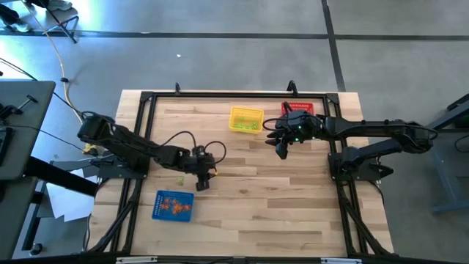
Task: Sort Halloween decoration
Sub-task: Put the orange spider toy into the blue bin
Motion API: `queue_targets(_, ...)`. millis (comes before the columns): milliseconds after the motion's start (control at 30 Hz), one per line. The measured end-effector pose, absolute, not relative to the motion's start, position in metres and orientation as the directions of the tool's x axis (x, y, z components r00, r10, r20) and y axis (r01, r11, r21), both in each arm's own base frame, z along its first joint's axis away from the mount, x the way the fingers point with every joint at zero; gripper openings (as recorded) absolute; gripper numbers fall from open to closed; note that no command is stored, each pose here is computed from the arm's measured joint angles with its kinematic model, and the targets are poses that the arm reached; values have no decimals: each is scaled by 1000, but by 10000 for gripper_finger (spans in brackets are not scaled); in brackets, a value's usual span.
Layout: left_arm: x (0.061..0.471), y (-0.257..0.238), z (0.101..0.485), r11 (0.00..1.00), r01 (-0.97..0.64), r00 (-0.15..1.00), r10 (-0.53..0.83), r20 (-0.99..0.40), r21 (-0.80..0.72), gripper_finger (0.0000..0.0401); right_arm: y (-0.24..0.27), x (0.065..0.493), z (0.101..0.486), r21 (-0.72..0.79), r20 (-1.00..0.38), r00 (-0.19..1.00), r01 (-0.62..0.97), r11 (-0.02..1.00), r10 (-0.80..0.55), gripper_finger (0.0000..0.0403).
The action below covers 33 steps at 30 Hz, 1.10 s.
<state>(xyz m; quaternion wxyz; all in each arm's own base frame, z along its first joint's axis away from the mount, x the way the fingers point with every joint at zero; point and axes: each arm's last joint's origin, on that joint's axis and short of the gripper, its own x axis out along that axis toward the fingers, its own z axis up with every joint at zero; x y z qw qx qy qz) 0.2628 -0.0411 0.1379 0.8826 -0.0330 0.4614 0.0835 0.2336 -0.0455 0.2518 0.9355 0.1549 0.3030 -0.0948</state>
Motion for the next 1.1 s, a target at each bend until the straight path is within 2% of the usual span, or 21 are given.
queue_targets(200, 268, -38, 120, 971, -227, 507, 50, -860, -77, 182, -45, 233, 252, 239, -599, 797, 277, 931, -83, 126)
queue_targets(567, 262, -37, 114, 944, -316, 430, 59, -901, -89, 170, -45, 233, 252, 238, -600, 796, 277, 931, -83, 126)
queue_targets(733, 259, -36, 113, 933, -353, 401, 83, -912, -70, 122, -45, 233, 252, 239, -599, 796, 277, 930, -83, 126)
queue_targets(933, 258, -35, 112, 930, -362, 392, 96, -915, -58, 18, -45, 233, 252, 241, -599, 797, 278, 930, -83, 126)
queue_targets(1100, 258, -36, 112, 930, -361, 394, 89, -915, -65, 5, -45, 233, 252, 241, -599, 797, 278, 930, -83, 126)
